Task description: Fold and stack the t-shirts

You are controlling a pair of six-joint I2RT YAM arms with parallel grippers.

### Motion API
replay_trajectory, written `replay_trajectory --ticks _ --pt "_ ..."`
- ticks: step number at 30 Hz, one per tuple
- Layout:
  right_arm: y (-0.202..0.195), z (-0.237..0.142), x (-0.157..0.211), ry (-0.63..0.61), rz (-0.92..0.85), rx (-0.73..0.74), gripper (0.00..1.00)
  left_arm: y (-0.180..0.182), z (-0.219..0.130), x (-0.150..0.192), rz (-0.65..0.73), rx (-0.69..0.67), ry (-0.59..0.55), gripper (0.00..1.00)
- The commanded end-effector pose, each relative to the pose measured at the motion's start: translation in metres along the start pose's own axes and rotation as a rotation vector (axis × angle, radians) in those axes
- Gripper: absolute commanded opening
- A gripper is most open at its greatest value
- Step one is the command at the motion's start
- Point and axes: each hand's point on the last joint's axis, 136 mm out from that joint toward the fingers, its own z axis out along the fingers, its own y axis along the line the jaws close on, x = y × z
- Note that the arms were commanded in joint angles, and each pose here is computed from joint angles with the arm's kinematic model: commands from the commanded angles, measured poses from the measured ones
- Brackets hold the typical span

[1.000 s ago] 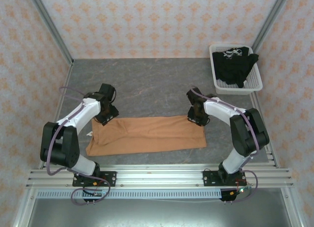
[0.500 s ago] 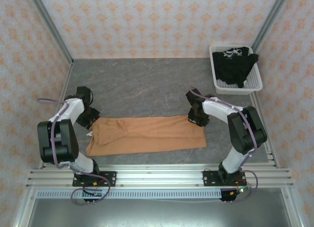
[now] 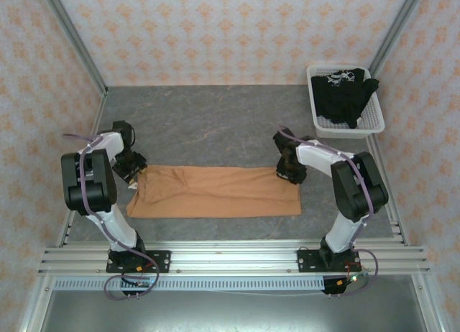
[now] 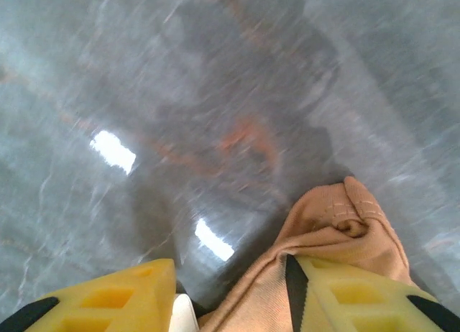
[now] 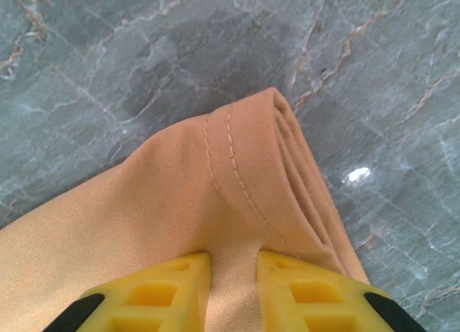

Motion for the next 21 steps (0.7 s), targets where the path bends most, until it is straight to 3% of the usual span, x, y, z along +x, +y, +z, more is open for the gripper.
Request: replay_trajectory --ticks 1,6,7,10,13,16,21 --pt "-0.015 0.01 -0.006 0.01 -0.007 0.08 0.25 -0.01 -0.004 -0.014 0.053 0.015 -0.007 0.47" --pt "-0.004 0.002 -0.015 0.004 -0.014 0.046 0.25 -0.024 -0.007 -0.021 0.125 0.057 0.003 0.53" --pt "-0.003 -0.003 -0.017 -0.005 -0.015 0.038 0.25 -0.026 -0.013 -0.024 0.137 0.069 -0.013 0.58" --pt "0.0 -0.023 -0.026 -0.055 -0.021 0.011 0.28 -0.023 -0.047 -0.031 0.142 0.085 -0.115 0.67" --pt "0.001 -0.044 -0.032 -0.107 -0.044 -0.025 0.32 -0.007 -0.09 -0.023 0.104 0.096 -0.216 0.69" --pt "0.003 -0.054 -0.032 -0.121 -0.088 -0.054 0.33 0.005 -0.107 0.013 0.006 0.163 -0.201 0.63" --pt "0.013 -0.045 -0.027 -0.074 -0.174 -0.08 0.27 -0.02 -0.08 0.099 -0.079 0.275 -0.007 0.49"
